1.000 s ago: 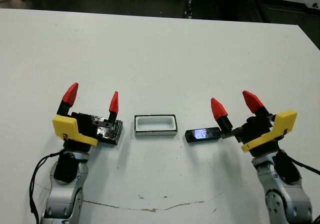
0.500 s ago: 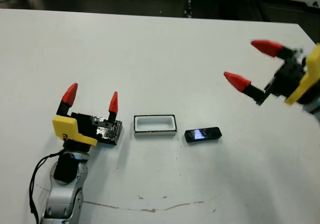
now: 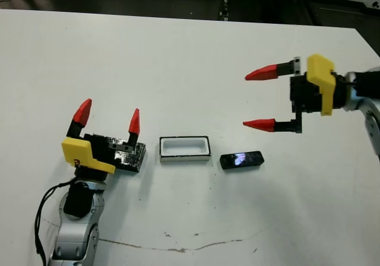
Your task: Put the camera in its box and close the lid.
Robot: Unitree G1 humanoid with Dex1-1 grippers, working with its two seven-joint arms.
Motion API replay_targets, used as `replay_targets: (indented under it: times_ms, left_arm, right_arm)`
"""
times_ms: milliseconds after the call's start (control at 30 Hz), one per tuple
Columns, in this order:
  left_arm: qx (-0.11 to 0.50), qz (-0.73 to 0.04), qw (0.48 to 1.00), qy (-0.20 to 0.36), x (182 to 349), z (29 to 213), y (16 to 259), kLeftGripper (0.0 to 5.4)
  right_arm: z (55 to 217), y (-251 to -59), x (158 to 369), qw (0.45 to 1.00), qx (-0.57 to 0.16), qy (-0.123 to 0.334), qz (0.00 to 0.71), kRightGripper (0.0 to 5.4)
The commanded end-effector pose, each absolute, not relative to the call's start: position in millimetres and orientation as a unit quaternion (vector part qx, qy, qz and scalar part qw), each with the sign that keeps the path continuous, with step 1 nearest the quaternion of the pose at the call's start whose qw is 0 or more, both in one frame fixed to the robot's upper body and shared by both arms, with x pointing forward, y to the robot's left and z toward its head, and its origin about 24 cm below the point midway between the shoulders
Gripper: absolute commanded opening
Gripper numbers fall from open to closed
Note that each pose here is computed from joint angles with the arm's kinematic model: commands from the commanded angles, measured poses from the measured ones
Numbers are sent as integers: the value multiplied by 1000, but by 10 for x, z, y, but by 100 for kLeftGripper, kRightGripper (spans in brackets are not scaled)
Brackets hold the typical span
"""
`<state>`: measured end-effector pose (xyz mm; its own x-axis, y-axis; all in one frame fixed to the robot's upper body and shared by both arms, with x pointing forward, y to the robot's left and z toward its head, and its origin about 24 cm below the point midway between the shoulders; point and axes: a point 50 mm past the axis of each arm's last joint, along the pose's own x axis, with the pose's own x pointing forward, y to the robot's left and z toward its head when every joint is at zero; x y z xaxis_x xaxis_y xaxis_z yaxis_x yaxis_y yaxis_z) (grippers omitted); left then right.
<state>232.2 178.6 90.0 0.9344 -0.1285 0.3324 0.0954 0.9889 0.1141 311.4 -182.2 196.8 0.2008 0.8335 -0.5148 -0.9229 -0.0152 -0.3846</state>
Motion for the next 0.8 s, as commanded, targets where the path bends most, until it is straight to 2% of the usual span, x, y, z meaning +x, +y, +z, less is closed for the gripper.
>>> replay_targets:
  times_ms: [33, 367, 800]
  left_arm:
    - [51, -54, 984, -164, 2306, 868, 1797, 539]
    - [51, -54, 984, -162, 2308, 871, 1791, 539]
    - [52, -53, 984, -164, 2315, 885, 1782, 539]
  right_arm:
    - [1937, -1771, 3133, 671, -341, 92, 652, 540]
    - [1721, -1721, 3120, 635, -331, 158, 680, 540]
    - [1516, -1704, 3092, 612, -341, 191, 688, 540]
